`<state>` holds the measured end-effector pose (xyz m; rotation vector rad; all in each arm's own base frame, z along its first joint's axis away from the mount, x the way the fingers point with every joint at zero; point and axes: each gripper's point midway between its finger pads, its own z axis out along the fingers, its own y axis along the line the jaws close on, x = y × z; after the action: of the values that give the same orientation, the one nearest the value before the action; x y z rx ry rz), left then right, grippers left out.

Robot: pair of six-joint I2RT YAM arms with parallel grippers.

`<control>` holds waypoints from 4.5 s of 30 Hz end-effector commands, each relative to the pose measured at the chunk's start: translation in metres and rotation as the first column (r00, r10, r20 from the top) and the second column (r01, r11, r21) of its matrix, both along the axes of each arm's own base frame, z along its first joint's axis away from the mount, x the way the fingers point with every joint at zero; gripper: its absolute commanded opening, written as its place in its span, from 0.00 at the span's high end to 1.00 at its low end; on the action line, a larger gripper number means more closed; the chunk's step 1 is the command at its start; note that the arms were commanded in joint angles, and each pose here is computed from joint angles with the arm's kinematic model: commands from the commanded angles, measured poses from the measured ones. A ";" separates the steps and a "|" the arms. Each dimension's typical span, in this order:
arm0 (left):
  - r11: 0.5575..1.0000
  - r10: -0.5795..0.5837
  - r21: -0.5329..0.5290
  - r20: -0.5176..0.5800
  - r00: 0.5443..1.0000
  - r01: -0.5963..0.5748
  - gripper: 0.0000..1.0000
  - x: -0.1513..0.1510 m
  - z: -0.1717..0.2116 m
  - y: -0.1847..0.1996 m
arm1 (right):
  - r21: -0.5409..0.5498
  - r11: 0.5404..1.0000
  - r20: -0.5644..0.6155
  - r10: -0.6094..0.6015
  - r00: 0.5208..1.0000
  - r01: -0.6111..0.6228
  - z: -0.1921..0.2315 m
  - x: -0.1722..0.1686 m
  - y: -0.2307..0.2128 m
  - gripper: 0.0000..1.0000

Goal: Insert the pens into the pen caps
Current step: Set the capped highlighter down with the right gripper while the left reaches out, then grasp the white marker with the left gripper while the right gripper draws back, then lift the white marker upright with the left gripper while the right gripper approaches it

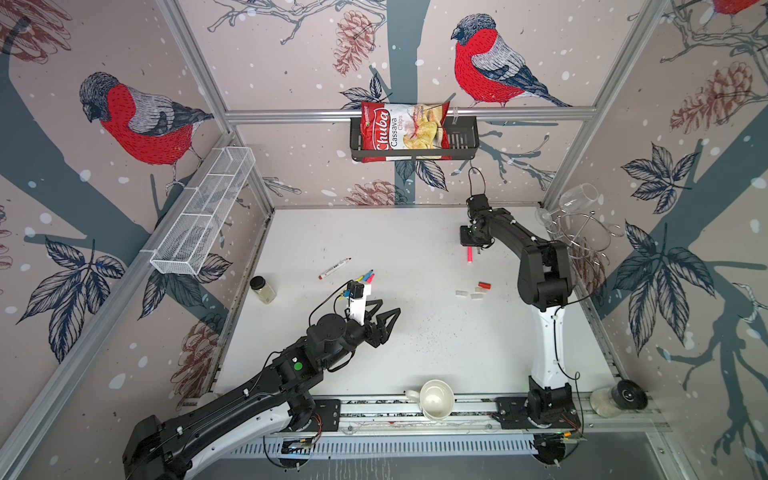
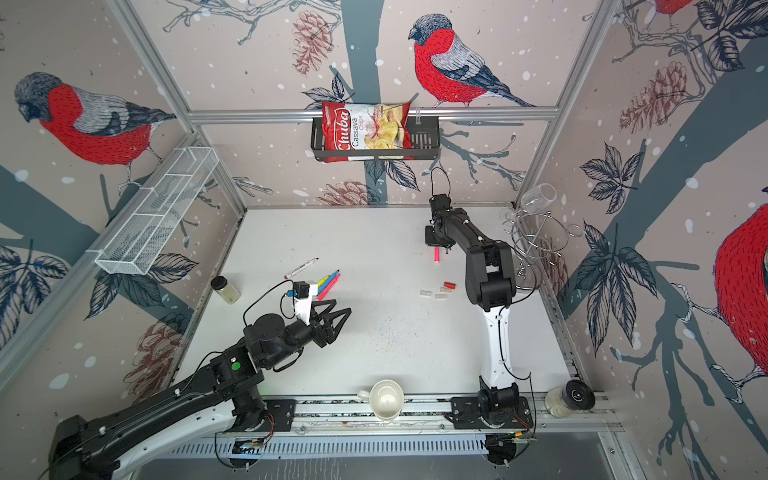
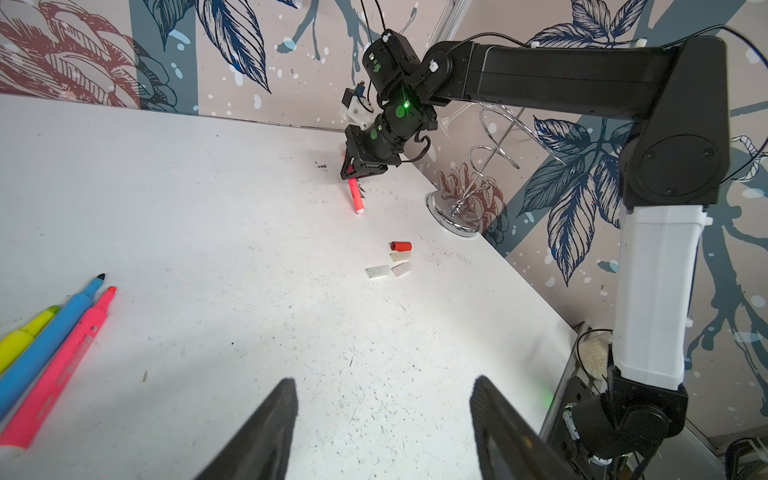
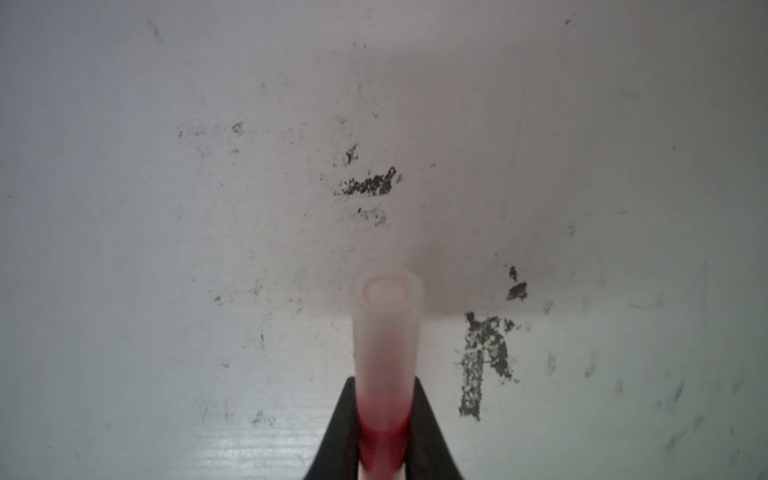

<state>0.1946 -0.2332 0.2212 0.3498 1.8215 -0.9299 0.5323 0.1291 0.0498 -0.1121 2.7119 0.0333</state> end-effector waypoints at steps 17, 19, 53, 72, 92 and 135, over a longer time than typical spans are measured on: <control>0.999 0.025 -0.028 0.010 1.000 -0.025 0.34 -0.001 0.014 0.007 | -0.040 0.999 -0.061 -0.008 0.998 0.005 -0.022 0.008 -0.014 0.77; 0.999 0.026 -0.027 0.009 1.000 -0.026 0.34 -0.001 0.014 0.007 | -0.030 1.000 -0.063 -0.002 0.998 0.000 -0.022 0.007 -0.012 0.74; 0.795 0.607 0.258 -0.317 0.729 -0.549 0.34 0.196 -0.107 0.148 | 0.336 0.777 0.491 0.338 0.803 -0.533 0.166 -0.165 0.109 0.49; 0.659 0.742 0.541 -0.351 0.571 -0.524 0.36 0.249 -0.164 0.209 | 0.364 0.706 0.555 0.360 0.750 -0.608 0.172 -0.223 0.102 0.45; 0.731 0.670 0.551 -0.465 0.579 -0.403 0.42 0.224 -0.202 0.189 | 0.382 0.694 0.586 0.329 0.741 -0.610 0.182 -0.241 0.097 0.44; 0.806 0.534 0.540 -0.489 0.690 -0.241 0.90 0.200 -0.193 0.131 | 0.364 0.705 0.654 0.271 0.706 -0.609 0.215 -0.250 0.083 0.43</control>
<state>0.4110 -0.0889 0.0230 -0.1626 2.5708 -0.1936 0.2812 0.2105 0.2588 -0.5578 1.9225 0.8016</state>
